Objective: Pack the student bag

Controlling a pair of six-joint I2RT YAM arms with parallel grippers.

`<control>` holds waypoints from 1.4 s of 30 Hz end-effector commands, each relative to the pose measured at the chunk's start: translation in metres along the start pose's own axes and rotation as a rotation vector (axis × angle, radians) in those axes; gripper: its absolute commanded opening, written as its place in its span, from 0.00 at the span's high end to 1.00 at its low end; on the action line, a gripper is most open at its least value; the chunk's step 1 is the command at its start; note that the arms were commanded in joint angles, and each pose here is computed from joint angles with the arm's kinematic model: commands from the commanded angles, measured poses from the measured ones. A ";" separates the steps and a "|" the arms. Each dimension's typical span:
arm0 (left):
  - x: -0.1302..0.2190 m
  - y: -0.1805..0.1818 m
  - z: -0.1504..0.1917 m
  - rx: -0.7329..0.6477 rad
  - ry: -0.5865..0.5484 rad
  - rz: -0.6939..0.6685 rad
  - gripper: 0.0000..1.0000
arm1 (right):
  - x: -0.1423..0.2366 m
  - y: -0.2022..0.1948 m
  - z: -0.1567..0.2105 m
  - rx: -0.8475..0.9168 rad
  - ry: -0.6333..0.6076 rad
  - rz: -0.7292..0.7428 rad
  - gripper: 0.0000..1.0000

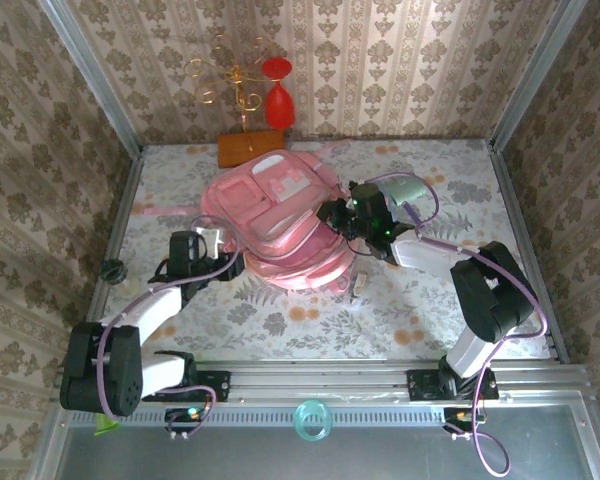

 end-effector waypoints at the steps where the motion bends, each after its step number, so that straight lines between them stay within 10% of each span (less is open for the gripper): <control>1: -0.001 0.002 0.003 -0.003 0.024 -0.021 0.54 | -0.006 0.000 -0.013 0.018 -0.061 0.012 0.97; 42: -0.035 -0.014 -0.029 -0.159 0.088 -0.074 0.58 | -0.009 -0.007 -0.011 -0.002 -0.048 0.010 0.97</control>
Point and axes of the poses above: each hand's point on the last joint's axis, 136 mm out from that joint toward the fingers, its own x axis back along the fingers, its own y axis along the line the jaws close on, z = x × y, the point moved 7 cm from there along x, back along the fingers, and after that the axes turned 1 degree about -x, right-handed, at the moved point
